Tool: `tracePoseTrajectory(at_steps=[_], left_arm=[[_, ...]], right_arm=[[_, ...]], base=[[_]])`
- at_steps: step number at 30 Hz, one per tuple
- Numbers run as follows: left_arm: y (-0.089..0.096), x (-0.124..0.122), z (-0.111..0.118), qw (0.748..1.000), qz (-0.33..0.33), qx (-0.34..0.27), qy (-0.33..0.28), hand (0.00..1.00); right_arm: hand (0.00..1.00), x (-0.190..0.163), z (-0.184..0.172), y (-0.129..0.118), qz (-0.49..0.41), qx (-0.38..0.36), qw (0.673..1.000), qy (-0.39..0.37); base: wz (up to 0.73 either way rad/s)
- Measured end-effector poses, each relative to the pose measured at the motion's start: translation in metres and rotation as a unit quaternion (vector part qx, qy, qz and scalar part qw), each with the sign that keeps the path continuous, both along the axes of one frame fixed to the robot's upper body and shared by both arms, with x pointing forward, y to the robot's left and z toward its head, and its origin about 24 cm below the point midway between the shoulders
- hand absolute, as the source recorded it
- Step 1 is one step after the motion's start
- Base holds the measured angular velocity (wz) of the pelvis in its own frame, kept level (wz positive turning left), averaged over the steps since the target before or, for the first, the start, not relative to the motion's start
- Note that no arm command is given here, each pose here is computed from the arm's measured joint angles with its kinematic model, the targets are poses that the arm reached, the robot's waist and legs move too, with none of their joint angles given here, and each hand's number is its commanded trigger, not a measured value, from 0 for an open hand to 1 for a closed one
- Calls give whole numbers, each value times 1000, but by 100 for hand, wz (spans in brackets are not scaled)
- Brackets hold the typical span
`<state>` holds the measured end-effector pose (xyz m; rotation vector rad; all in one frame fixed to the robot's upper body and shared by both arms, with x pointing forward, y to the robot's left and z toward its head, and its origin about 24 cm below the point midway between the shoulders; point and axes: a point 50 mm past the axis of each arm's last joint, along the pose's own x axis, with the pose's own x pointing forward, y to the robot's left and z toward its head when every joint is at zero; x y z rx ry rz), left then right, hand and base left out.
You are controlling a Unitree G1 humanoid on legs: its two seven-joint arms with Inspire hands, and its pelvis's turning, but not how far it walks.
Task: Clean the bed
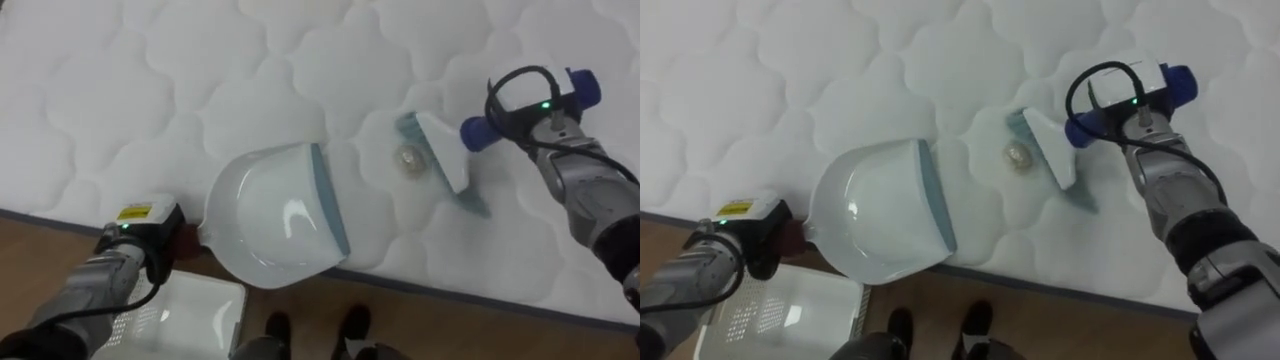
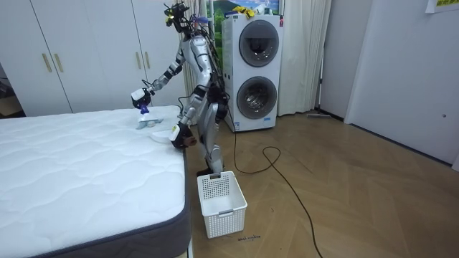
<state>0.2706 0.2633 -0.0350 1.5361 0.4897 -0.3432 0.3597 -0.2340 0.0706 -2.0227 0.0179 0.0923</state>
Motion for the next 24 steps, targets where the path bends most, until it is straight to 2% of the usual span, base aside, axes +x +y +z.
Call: tracePoseTrajectory(at_steps=[5,10,24], left_arm=[[0,0,0,1000,-1,1,2,100],[1,0,-1,1000,-3,7,5,100],[2,-1,-3,1000,-5,24,16,100]], right_arm=[[100,-1,-3,15,26,-1,1000,12],[100,-1,-4,20,26,4,999,23],[100,-2,-11,33,30,72,996,51]], base=[[0],[0],[-1]])
